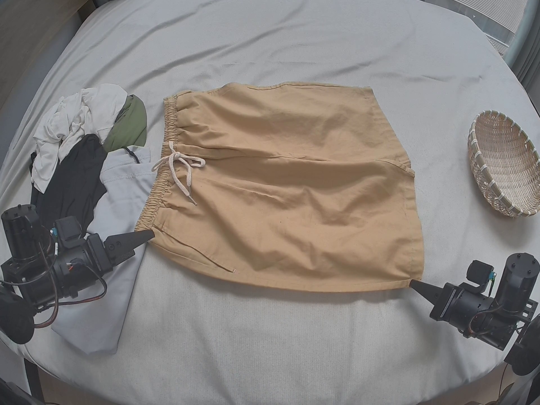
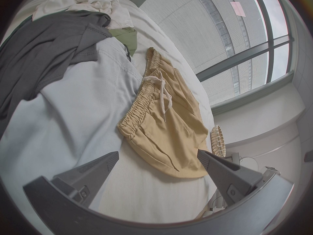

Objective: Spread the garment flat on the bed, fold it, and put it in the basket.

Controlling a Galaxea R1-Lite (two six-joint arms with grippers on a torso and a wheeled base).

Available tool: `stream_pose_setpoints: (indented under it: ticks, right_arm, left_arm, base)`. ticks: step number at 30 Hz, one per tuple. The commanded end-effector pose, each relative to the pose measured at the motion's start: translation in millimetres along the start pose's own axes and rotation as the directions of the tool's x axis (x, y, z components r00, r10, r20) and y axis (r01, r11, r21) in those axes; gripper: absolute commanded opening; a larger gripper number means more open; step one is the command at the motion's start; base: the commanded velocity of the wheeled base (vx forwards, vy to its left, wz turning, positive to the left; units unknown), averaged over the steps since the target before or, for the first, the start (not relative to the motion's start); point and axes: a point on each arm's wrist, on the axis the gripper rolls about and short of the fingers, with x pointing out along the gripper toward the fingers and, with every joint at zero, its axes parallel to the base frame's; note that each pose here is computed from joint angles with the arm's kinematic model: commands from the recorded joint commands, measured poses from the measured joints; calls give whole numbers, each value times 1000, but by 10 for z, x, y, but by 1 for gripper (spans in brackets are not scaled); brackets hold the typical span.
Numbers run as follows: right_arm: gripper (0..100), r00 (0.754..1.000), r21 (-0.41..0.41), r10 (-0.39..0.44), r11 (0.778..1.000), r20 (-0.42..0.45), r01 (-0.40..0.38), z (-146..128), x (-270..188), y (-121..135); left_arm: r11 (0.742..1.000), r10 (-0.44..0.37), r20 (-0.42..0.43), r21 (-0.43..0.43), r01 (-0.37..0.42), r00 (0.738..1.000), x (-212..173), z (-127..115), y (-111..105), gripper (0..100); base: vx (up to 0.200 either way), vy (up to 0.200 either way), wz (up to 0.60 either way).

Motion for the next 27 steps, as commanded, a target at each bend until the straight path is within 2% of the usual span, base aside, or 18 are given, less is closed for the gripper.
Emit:
stream_pose_setpoints:
  ticks: [1, 11, 19, 24, 25, 27]
  right_arm:
    - [0, 1000, 0, -5, 1000, -15, 5, -34, -28, -14]
    - [0, 1000, -4, 0, 1000, -5, 0, -21, -41, -5]
    - [0, 1000, -1, 5, 1000, -1, -5, -14, -49, 0]
    - [0, 1000, -1, 3, 1000, 0, -3, -14, -49, 0]
    - [0, 1000, -1, 3, 1000, 0, -3, -14, -49, 0]
    - [0, 1000, -1, 1, 1000, 0, -1, -15, -49, -1]
  left_arm:
    - [1000, 14, -21, -16, -15, 1000, 144, 18, 98, 100]
    - [1000, 1, 56, 19, -2, 998, 403, 74, 250, 100]
    - [999, -26, 76, 35, 23, 997, 476, 158, 206, 100]
    - [999, -8, 93, 35, 4, 996, 481, 168, 210, 100]
    - [999, -7, 94, 35, 3, 996, 482, 172, 215, 0]
    - [999, -8, 93, 34, 5, 996, 486, 173, 216, 0]
  base:
    - [0, 0, 0]
    - [0, 0, 0]
    - [0, 0, 0]
    - [0, 0, 0]
    - [0, 0, 0]
    - [0, 0, 0]
